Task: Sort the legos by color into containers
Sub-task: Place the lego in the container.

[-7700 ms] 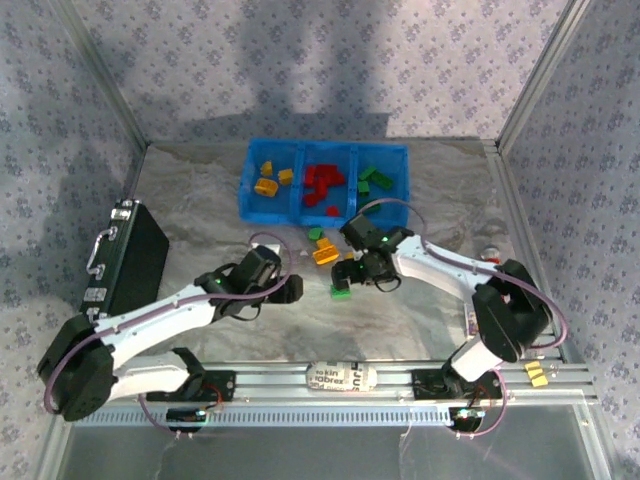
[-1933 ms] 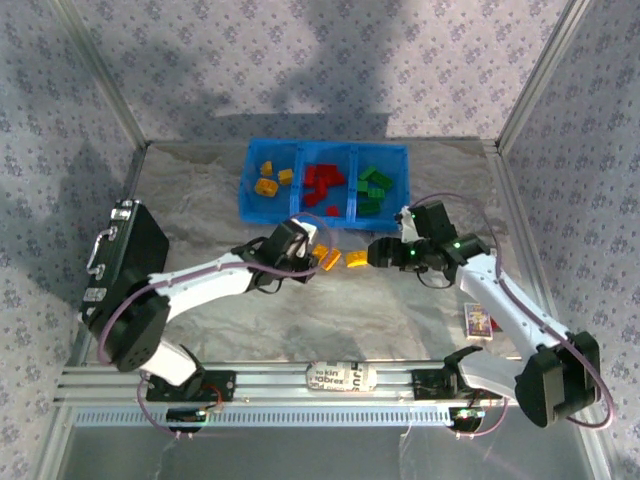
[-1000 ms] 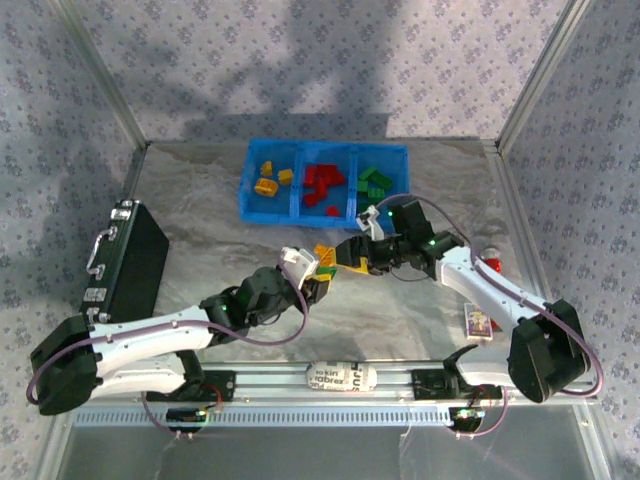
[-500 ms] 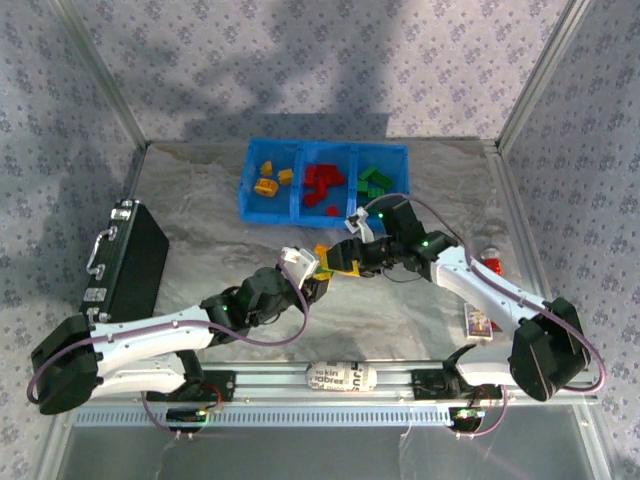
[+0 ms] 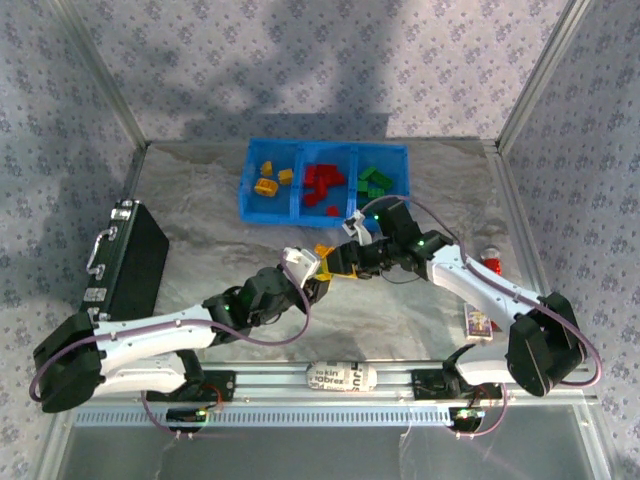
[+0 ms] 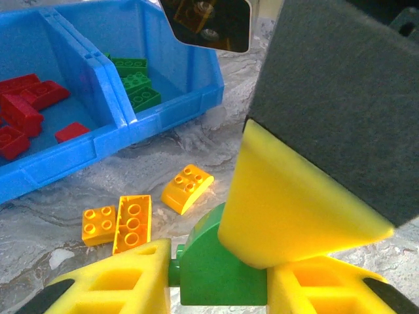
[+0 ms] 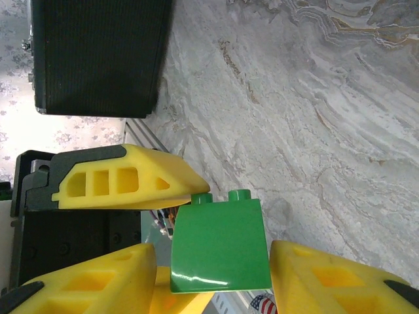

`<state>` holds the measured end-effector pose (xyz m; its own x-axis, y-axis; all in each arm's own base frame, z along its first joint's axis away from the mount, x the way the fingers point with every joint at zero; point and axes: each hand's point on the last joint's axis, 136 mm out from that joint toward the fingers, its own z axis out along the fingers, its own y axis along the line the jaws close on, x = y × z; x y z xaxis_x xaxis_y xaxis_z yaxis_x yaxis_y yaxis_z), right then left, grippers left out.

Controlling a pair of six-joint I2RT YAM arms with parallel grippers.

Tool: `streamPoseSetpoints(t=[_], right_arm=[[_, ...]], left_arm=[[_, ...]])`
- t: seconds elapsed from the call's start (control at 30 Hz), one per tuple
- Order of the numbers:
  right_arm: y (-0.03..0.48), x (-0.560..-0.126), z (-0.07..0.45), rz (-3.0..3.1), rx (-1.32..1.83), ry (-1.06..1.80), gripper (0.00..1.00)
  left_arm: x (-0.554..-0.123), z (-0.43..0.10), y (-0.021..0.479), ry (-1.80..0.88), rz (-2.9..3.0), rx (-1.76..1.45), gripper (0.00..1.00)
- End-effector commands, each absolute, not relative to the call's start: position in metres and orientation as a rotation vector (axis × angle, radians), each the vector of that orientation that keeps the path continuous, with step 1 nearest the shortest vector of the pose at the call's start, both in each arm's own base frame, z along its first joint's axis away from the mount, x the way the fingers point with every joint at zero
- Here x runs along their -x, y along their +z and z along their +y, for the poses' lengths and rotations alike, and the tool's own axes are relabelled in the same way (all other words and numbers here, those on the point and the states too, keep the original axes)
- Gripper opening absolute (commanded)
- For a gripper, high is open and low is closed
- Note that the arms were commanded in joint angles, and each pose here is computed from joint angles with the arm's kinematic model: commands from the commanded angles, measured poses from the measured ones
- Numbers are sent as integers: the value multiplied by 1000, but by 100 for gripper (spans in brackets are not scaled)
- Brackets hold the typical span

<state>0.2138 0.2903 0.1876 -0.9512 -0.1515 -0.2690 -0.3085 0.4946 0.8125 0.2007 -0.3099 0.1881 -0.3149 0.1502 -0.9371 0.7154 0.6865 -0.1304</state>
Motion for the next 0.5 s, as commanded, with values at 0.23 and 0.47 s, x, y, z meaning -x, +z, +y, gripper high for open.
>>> streamPoseSetpoints(t=[0.23, 0.47], right_arm=[[194, -214, 293, 2566, 433, 1418, 42], [193, -216, 289, 2569, 407, 1402, 39]], left_arm=[[-200, -322, 218, -709, 1767, -691, 38], [-199, -324, 223, -727, 1763, -685, 53]])
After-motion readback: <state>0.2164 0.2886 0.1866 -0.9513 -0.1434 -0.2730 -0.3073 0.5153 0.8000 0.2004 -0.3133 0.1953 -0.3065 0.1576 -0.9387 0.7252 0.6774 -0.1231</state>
